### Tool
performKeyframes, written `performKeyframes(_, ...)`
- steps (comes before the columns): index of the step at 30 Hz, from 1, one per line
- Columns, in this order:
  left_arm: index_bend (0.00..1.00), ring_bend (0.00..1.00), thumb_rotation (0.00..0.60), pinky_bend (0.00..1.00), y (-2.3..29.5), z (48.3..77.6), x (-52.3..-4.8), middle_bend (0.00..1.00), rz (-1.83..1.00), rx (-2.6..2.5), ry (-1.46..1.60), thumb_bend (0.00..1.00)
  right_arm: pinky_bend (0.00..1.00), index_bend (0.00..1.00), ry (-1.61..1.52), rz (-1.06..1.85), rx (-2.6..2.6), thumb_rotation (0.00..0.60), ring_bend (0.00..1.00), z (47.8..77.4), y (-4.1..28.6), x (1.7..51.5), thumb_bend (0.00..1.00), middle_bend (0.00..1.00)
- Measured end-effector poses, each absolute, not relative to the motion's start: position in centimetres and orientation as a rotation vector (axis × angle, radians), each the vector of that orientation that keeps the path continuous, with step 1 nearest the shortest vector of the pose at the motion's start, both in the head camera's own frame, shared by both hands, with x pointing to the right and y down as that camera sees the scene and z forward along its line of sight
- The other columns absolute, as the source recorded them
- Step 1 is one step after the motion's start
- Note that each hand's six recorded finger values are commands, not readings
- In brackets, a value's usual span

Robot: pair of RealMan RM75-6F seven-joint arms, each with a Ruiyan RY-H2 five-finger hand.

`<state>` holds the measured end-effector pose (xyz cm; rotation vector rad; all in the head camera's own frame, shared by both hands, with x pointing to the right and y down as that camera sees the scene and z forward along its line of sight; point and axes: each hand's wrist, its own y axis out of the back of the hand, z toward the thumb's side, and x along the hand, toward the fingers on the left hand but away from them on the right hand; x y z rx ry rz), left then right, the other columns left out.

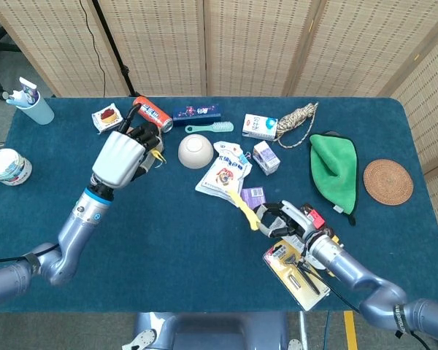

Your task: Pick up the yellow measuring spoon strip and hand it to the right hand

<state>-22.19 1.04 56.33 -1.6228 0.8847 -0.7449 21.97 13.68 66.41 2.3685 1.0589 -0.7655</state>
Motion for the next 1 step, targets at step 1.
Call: performKeyframes(1, 0.73, 0.43, 0.6, 0.0, 1.02, 56.31, -22.27, 0.55, -0.745, -1.622, 0.887, 0.49, 0.0, 0.65, 1.059, -0.765, 2.368, 0.6, 0.32, 66.42, 13.69, 22.01, 0.55, 0.37)
